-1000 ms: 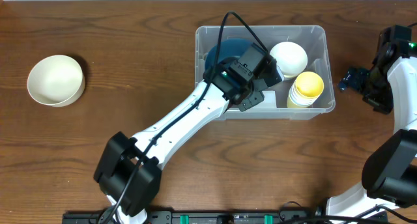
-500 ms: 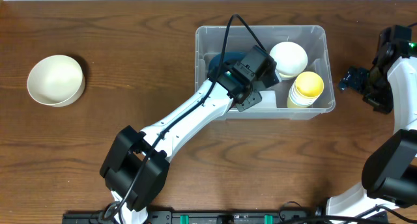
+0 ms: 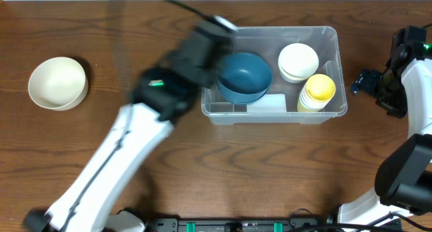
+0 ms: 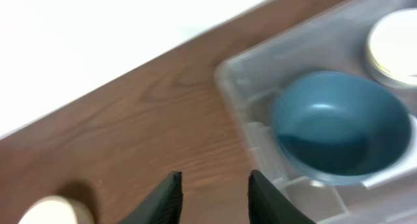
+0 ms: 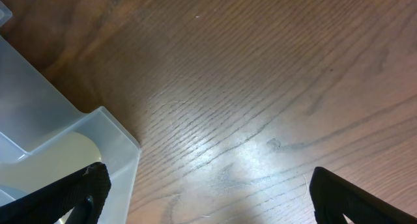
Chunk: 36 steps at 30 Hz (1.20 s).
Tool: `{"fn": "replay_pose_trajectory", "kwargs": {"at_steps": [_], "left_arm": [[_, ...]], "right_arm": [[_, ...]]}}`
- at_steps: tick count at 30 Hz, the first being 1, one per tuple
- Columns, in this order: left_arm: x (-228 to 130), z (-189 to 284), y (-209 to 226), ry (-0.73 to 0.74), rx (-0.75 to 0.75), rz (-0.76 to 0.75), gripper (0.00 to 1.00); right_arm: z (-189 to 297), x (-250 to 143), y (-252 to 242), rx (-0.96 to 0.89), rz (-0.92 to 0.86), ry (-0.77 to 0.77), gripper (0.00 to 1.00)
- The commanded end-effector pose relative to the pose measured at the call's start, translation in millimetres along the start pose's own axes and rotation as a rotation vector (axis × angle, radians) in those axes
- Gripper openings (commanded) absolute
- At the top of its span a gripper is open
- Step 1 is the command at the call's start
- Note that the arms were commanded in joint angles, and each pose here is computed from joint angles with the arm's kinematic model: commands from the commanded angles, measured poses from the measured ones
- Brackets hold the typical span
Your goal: Pack container
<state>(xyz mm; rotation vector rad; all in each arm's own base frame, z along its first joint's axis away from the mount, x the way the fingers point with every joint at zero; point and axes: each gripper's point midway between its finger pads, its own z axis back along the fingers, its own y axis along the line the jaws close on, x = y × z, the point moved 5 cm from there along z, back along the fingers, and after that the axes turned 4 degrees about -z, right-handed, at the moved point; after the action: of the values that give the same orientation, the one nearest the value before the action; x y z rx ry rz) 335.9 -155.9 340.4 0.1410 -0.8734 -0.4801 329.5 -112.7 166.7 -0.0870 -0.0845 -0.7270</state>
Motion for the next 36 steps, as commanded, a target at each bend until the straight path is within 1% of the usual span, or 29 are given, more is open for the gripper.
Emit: {"fn": "replay_pose_trajectory", "kwargs": {"at_steps": [1, 4, 5, 7, 10, 14, 17, 24, 33, 34, 36], "left_arm": [[-6, 3, 10, 0.018, -0.114, 0.133, 0.27], [-15, -6, -3, 0.074, -0.257, 0.147, 0.06], [-17, -9, -6, 0.089, -0.273, 0.145, 0.06], [-21, -18, -18, 0.126, -0.317, 0.133, 0.06], [-26, -30, -42, 0.170, -0.383, 0.073, 0.06], [-34, -46, -72, 0.230, -0.428, -0.010, 0.06], [-42, -57, -83, 0.278, -0.441, -0.030, 0.06], [-59, -80, -94, 0.372, -0.450, -0.045, 0.06], [-64, -93, -100, 0.394, -0.454, -0.061, 0.06], [-64, -93, -100, 0.391, -0.454, -0.061, 0.04], [-62, -94, -101, 0.379, -0.454, -0.064, 0.06]], "right_arm": [[1, 0, -2, -0.006, -0.015, -0.004, 0.99], [1, 0, -2, -0.006, -0.015, -0.004, 0.99], [1, 0, -2, -0.006, -0.015, -0.004, 0.99], [1, 0, -2, -0.006, -0.015, -0.004, 0.99], [1, 0, -2, -0.006, -0.016, -0.004, 0.99], [1, 0, -2, -0.006, -0.016, -0.004, 0.99], [1, 0, -2, -0.006, -0.015, -0.004, 0.99], [1, 0, -2, -0.006, -0.015, -0.004, 0.99], [1, 0, -2, -0.006, -0.015, -0.004, 0.99], [1, 0, -2, -0.006, -0.016, -0.004, 0.99], [1, 0, -2, -0.006, -0.016, -0.004, 0.99]]}}
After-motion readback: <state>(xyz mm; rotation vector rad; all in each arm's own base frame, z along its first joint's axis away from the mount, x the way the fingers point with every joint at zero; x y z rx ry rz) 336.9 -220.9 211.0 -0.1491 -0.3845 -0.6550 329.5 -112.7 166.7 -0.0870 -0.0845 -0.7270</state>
